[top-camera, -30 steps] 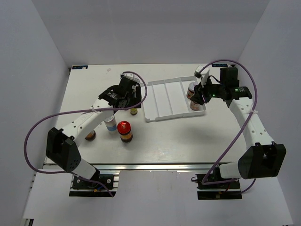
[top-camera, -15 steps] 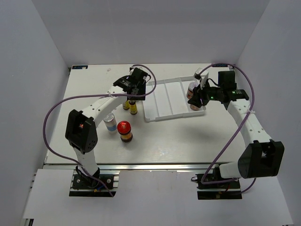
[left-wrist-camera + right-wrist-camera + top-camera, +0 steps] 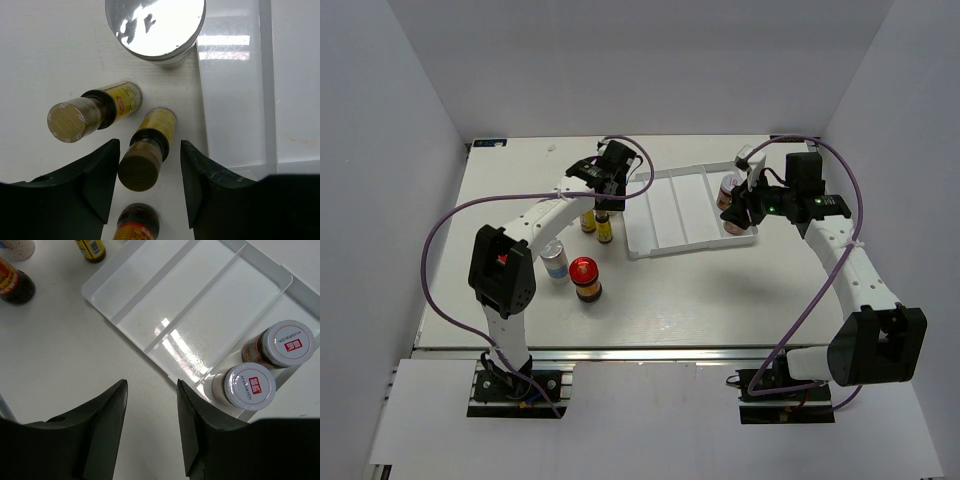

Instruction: Organize the condiment bottles

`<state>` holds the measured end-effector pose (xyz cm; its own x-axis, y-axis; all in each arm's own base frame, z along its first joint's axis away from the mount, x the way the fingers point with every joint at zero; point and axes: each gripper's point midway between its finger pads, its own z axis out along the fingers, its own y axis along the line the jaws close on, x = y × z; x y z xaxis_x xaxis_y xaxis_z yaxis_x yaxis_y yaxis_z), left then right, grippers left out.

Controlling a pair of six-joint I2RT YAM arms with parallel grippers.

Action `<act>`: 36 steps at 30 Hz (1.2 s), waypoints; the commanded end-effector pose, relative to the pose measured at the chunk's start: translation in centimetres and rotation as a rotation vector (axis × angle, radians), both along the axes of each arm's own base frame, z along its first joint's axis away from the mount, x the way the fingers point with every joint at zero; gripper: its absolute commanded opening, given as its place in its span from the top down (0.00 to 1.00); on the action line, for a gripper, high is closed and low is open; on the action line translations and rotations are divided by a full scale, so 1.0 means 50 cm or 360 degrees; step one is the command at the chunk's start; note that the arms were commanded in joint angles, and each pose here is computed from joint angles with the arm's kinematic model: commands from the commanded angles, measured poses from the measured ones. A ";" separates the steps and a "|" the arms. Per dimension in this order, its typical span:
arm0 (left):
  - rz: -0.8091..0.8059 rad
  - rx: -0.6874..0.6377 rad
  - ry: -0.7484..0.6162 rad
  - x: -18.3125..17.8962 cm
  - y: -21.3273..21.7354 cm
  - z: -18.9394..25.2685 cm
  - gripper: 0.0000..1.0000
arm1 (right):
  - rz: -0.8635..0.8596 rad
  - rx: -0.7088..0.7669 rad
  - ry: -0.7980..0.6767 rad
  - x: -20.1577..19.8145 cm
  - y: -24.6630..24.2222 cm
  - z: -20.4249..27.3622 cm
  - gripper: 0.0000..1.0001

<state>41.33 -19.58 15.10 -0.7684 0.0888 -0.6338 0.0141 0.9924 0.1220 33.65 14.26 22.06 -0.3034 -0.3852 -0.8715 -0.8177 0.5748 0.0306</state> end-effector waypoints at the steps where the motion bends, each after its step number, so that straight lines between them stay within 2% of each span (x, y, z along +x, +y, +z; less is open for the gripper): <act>1: 0.0022 -0.0026 -0.0038 -0.001 0.006 0.025 0.39 | -0.0019 0.0013 -0.0085 0.012 -0.001 0.022 0.50; 7: 0.0030 -0.0025 -0.0006 -0.009 0.008 0.012 0.42 | -0.0023 0.0010 -0.0081 0.013 -0.001 0.020 0.50; 13: 0.0027 -0.0025 -0.0005 -0.013 0.011 0.015 0.58 | -0.0033 -0.0004 -0.0080 0.012 -0.005 0.017 0.50; 21: -0.0036 -0.0090 -0.0077 -0.007 -0.003 0.075 0.95 | -0.0042 -0.0016 -0.0080 0.006 -0.009 0.014 0.51; 23: -0.0103 -0.0172 -0.0112 -0.006 -0.023 0.116 0.99 | -0.0045 -0.0025 -0.0086 0.004 -0.011 0.014 0.50; 32: -0.0457 -0.0402 -0.0272 -0.015 -0.146 0.270 1.00 | -0.0090 -0.0032 -0.0070 -0.004 -0.018 0.006 0.53; 35: -0.0581 -0.0527 -0.0333 0.000 -0.209 0.304 1.00 | -0.0140 -0.0029 -0.0060 0.001 -0.023 0.005 0.54; 36: -0.0610 -0.0539 -0.0315 0.011 -0.233 0.288 1.00 | -0.0153 -0.0027 -0.0058 0.002 -0.025 0.005 0.55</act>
